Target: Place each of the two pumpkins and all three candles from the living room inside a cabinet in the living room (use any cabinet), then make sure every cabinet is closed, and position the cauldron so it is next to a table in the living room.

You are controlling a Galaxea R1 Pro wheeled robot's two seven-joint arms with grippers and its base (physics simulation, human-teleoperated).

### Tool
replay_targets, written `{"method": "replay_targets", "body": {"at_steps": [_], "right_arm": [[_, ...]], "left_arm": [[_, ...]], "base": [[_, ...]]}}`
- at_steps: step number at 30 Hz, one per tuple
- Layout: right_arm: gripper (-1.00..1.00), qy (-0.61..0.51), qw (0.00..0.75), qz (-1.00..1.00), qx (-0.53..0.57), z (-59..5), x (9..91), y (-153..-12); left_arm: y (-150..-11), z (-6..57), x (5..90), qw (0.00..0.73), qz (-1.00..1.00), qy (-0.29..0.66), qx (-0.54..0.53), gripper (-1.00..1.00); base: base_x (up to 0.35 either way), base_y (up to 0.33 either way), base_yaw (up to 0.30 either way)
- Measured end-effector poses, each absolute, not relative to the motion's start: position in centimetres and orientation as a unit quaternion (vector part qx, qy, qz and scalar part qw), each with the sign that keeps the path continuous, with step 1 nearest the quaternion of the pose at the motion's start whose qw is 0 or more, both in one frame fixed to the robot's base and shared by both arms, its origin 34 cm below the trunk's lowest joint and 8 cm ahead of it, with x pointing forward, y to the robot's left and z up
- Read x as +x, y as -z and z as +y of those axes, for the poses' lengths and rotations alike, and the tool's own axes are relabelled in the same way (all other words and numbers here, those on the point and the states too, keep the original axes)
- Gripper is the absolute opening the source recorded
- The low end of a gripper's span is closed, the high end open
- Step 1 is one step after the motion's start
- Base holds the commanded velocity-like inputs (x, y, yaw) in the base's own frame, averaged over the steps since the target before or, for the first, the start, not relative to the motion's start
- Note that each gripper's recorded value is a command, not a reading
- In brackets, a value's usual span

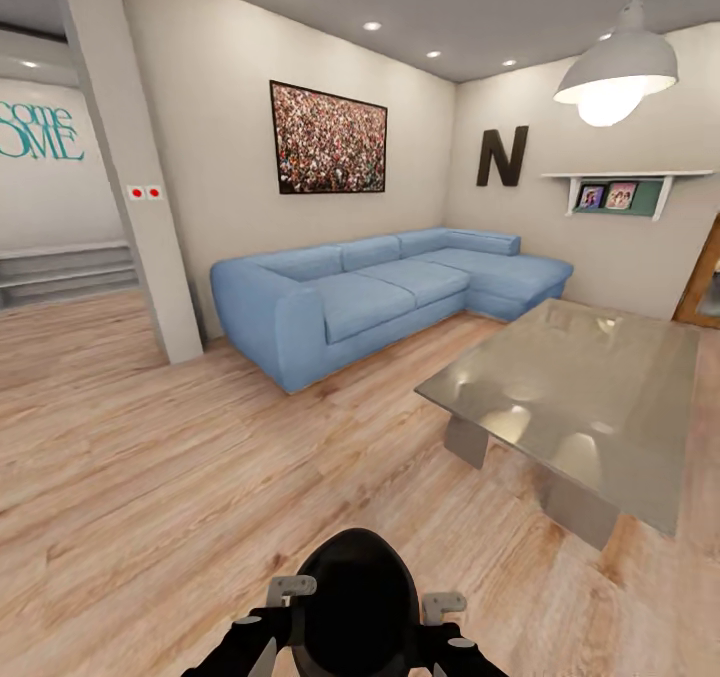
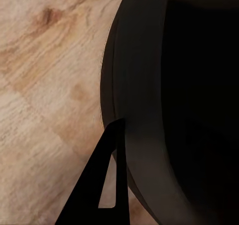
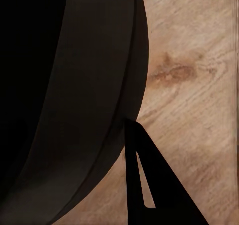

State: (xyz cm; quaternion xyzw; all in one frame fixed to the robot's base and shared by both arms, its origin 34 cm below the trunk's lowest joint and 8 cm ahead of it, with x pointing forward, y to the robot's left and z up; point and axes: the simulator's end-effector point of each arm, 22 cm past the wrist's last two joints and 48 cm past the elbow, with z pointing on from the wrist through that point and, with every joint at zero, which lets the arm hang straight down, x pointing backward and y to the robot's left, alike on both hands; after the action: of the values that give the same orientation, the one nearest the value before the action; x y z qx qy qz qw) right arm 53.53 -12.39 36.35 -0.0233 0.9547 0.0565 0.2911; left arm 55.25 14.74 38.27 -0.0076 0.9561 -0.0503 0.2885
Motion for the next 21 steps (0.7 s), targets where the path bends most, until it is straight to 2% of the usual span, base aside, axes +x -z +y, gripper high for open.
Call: {"method": "replay_targets", "body": {"at_steps": [8,21], "right_arm": [[-1.00,-0.056,0.293,0.954,-0.024,-12.39,53.65,-36.55],[-1.00,-0.056,0.297,0.953,-0.024,-12.38,53.85,-36.88]], "left_arm": [[-38.48,14.75,55.37,0.291,0.955,0.050,-0.008,-1.00],[-38.83,14.75,55.56,0.294,0.954,0.050,-0.007,-1.00]], "base": [[0.071,0.147,-0.266],[0.006,0.175,-0.266]]}}
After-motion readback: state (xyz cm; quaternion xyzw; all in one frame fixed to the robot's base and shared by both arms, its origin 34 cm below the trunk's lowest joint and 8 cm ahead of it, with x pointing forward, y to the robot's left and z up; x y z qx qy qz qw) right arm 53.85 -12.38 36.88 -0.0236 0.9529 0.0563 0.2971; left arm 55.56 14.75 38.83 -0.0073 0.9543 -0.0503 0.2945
